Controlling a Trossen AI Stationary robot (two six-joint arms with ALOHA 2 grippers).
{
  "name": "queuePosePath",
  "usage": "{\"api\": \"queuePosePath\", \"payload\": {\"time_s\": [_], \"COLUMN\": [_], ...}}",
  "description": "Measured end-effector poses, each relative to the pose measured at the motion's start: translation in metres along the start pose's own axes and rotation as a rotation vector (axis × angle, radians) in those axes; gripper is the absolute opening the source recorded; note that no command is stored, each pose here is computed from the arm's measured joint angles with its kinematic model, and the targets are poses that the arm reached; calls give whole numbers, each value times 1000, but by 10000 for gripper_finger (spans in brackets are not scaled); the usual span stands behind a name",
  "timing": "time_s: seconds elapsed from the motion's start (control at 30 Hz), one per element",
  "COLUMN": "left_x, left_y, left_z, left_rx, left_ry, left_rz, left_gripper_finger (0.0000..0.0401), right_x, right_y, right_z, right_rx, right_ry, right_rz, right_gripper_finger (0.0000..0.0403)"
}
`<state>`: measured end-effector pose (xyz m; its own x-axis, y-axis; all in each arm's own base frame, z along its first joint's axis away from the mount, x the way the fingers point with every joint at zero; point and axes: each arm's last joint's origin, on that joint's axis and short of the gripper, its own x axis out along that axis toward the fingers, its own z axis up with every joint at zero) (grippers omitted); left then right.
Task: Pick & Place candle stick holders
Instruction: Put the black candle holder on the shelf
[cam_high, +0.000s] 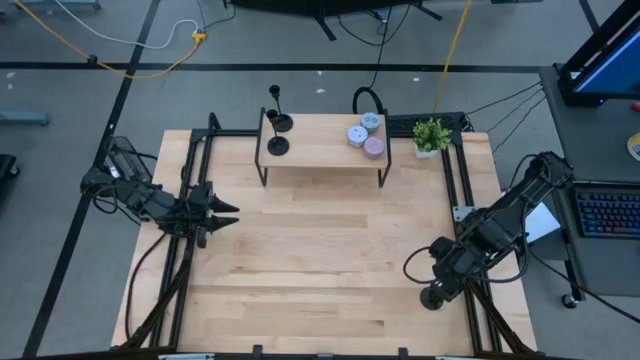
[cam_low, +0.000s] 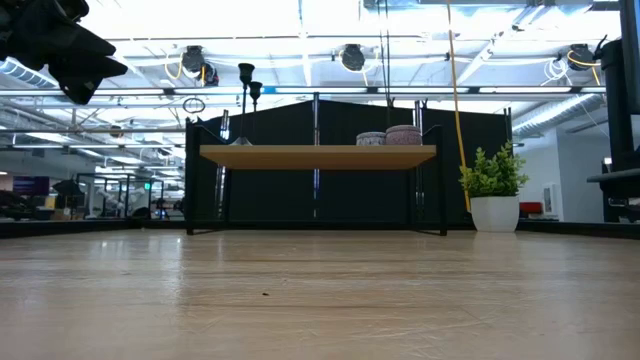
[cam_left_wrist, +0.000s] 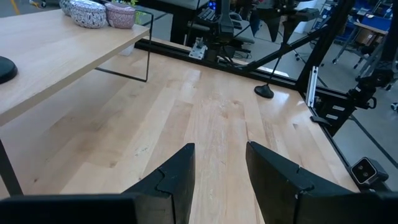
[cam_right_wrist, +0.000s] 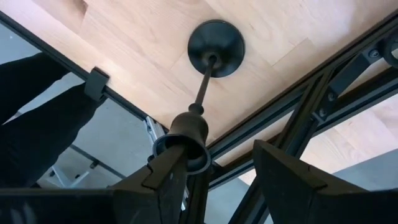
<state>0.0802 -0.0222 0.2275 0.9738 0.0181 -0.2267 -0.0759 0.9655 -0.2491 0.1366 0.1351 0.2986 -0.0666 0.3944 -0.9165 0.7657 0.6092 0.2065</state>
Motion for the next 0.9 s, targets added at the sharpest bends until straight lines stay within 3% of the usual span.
{"api": "queuePosePath", "payload": {"time_s": [0.63, 0.9], "left_x": [0, 0], "left_y": [0, 0], "left_z": [0, 0], "left_rx": [-2, 0], "left_ry": [0, 0], "left_rz": [0, 0], "left_gripper_finger": [147, 147], "right_x": [0, 24], "right_y": [0, -2], "right_z": [0, 7], "right_rx": [3, 8], "right_ry": [-1, 74], "right_rz": [1, -5], "right_gripper_finger": [171, 171]}}
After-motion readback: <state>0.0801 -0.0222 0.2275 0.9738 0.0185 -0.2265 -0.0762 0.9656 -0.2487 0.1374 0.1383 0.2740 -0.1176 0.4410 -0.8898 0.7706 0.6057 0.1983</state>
